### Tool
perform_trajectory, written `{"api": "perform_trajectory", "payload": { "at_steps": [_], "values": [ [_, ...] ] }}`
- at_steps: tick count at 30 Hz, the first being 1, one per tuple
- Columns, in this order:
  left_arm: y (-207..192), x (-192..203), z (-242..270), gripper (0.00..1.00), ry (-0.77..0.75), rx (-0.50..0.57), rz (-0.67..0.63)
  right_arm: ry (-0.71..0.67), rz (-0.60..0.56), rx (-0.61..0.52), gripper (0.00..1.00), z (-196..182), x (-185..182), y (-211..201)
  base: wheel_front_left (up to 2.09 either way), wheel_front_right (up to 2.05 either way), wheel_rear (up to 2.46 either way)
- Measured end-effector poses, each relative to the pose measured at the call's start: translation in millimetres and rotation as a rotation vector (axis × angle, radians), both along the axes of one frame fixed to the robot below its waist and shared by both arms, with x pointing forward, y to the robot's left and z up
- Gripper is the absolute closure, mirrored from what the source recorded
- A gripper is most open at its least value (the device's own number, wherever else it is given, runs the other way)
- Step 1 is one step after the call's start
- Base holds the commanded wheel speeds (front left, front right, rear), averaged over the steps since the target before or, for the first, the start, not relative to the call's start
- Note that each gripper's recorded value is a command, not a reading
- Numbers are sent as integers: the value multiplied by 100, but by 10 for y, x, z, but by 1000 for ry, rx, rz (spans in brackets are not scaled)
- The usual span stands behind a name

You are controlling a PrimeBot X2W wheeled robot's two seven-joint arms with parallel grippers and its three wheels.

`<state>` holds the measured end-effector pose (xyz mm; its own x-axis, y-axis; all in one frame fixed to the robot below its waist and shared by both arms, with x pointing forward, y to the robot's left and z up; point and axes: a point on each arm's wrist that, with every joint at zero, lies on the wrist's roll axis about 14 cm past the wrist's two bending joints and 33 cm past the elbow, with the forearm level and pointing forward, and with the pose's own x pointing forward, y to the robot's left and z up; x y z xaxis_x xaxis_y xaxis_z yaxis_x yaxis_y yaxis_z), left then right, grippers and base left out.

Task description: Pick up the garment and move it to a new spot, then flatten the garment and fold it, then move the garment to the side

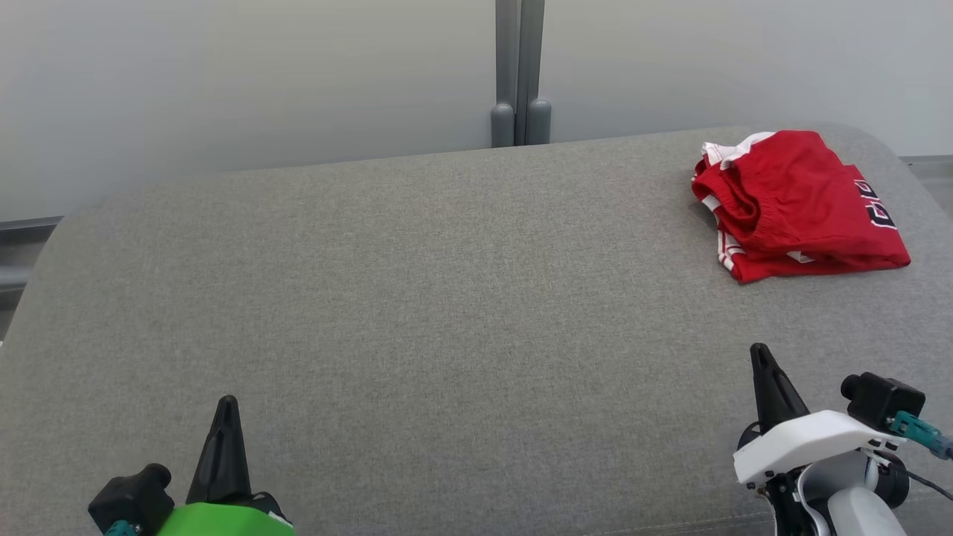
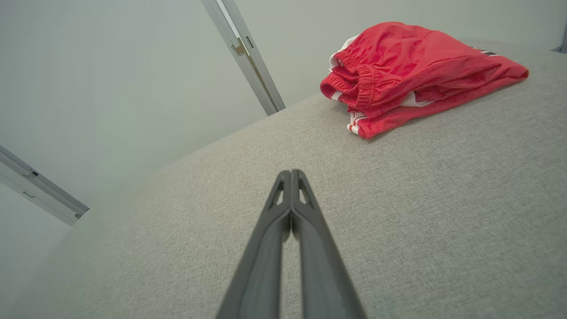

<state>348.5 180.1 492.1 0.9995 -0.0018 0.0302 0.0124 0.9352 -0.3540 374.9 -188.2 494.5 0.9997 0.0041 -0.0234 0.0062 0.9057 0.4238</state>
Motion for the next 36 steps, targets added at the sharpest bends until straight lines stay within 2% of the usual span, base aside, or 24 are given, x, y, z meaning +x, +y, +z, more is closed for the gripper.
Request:
{"api": "perform_trajectory", "payload": {
  "at_steps": [16,36],
  "values": [
    [-98,157,53,100,-3,-276,-3,56,-62,246,100,-47,74,-222,0,0,0],
    [-193,303,85,100,7,-536,-12,76,-96,495,100,-50,140,-396,0,0,0]
  ]
}}
